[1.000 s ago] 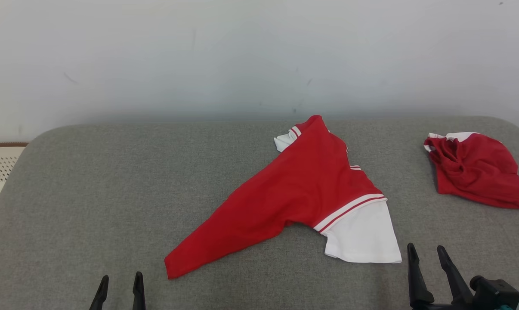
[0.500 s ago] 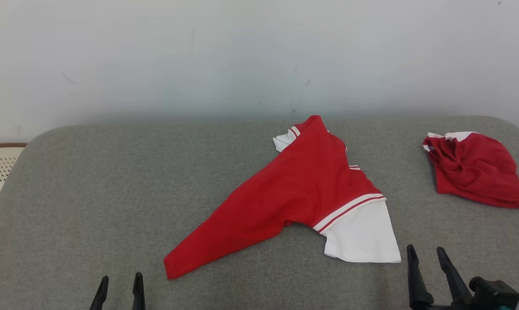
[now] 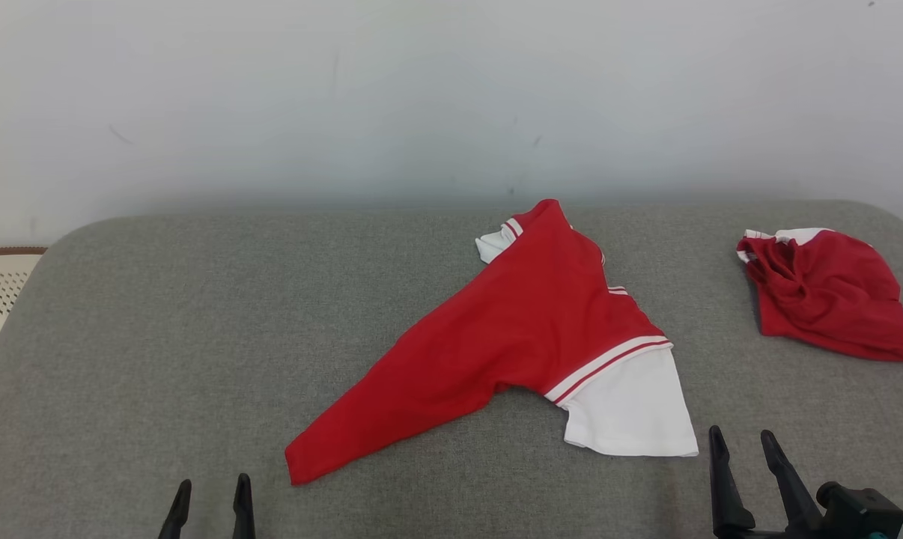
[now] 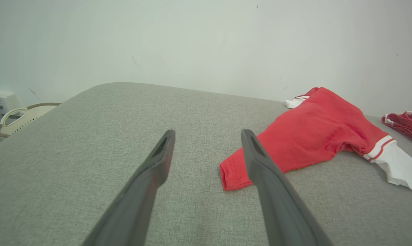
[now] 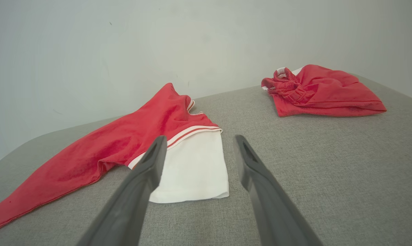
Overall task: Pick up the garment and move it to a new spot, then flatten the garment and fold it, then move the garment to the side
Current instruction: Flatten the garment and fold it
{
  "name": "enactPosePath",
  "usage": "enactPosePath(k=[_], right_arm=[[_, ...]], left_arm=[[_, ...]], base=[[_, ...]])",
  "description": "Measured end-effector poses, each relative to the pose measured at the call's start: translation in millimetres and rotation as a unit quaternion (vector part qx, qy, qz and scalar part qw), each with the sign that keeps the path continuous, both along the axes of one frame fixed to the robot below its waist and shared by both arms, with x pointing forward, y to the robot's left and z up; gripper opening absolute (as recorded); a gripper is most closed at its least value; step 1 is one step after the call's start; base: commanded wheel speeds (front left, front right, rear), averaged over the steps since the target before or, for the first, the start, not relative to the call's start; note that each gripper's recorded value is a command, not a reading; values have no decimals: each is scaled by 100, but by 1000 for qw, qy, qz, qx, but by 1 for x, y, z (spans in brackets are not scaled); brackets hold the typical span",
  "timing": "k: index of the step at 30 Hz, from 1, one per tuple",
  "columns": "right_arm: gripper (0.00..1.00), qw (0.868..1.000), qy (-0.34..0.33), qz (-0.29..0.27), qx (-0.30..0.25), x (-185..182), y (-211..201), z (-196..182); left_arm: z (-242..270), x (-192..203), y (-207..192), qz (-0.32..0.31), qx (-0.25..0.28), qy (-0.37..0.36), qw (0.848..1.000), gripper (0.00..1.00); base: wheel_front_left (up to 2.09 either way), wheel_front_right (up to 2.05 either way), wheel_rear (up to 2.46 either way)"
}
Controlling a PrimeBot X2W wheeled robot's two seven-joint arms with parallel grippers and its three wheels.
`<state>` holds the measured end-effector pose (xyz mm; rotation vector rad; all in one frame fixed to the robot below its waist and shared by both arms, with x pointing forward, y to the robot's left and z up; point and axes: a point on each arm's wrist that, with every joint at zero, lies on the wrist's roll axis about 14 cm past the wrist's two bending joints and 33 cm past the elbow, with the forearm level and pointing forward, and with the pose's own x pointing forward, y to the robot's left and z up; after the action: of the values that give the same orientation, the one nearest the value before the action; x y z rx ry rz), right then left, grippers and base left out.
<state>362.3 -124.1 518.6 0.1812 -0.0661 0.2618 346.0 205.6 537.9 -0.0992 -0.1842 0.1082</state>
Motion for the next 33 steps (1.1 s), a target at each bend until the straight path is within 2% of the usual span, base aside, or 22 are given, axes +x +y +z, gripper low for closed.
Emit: enactPosePath(k=[11, 20, 33], right_arm=[[100, 1000, 28, -2, -13, 6, -6, -15], [100, 998, 54, 8, -31, 28, -6, -32], [100, 991, 122, 25, -57, 61, -1, -79]], left_arm=[[-25, 11, -27, -52, -20, 39, 998, 100], [-60, 32, -43, -85, -41, 96, 991, 100], [-90, 68, -55, -111, -36, 148, 982, 100]], base=[[0, 0, 0], [0, 0, 0], [0, 0, 0]])
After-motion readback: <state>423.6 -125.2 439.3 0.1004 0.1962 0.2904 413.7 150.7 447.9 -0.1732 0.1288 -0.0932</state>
